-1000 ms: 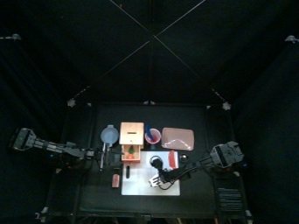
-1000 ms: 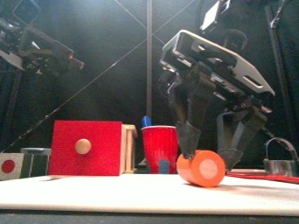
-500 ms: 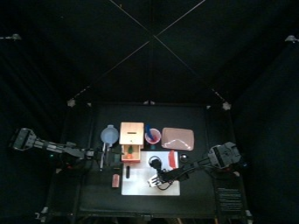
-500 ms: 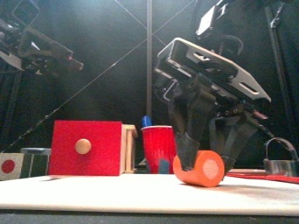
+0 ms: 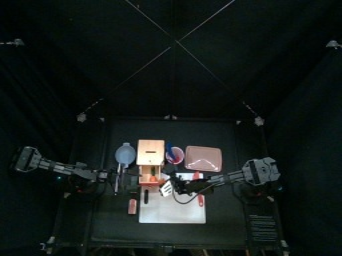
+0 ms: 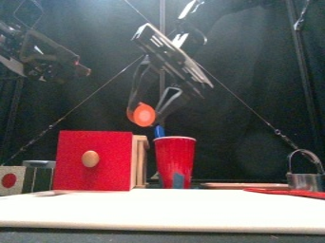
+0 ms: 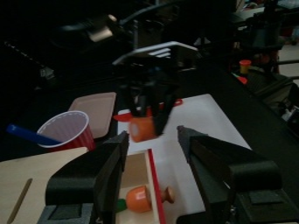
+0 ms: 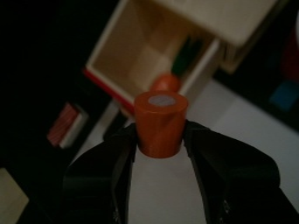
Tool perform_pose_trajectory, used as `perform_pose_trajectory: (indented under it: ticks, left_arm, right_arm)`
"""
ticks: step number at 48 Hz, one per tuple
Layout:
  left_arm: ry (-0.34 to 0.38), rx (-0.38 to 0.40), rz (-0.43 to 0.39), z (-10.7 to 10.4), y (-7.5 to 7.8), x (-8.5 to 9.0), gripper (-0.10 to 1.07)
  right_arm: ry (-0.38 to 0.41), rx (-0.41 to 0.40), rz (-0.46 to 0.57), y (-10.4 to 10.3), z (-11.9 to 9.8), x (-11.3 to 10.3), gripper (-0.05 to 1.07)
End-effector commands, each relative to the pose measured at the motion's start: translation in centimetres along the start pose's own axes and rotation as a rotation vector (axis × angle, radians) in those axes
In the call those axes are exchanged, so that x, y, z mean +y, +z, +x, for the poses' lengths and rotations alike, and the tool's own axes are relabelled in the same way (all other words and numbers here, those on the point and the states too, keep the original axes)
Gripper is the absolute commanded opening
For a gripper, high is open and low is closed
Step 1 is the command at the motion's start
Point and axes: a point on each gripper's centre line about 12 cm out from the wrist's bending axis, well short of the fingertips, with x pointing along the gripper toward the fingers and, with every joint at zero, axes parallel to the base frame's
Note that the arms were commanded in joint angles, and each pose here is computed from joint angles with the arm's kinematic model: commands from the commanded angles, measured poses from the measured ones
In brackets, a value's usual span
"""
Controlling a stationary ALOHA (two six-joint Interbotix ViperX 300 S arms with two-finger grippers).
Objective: Put carrot top and bottom into open drawer
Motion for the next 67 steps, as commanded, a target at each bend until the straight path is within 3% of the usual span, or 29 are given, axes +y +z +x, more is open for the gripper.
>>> perform_pose_trajectory:
  ticks: [1,14,33,45,57,67]
  left_arm:
    - [0.007,-0.017,-0.004,0.3,0.6,0.2,0.85]
    - [0.011,-0.013,-0.003,0.2,0.4,0.3,0.85]
    - [0.011,-0.012,-0.004,0.2,0.4,0.2,0.85]
    - [0.011,-0.010,-0.004,0.2,0.3,0.2,0.85]
    - [0.014,-0.011,-0.008,0.2,0.4,0.3,0.85]
    - [0.027,-0.018,-0.028,0.4,0.7,0.5,0.85]
  right_arm:
    - [0.046,-0.030,0.010,1.4,-0.1,0.9,0.72]
    - [0.055,-0.017,0.015,1.1,2.4,0.6,0.73]
    - [0.058,-0.036,-0.002,1.7,2.4,0.7,0.84]
    - [0.062,-0.036,-0.002,1.6,2.3,0.8,0.84]
    - [0.099,-0.065,-0.021,2.3,0.7,1.9,0.84]
    - [0.158,-0.117,-0.145,1.6,-2.3,2.8,0.83]
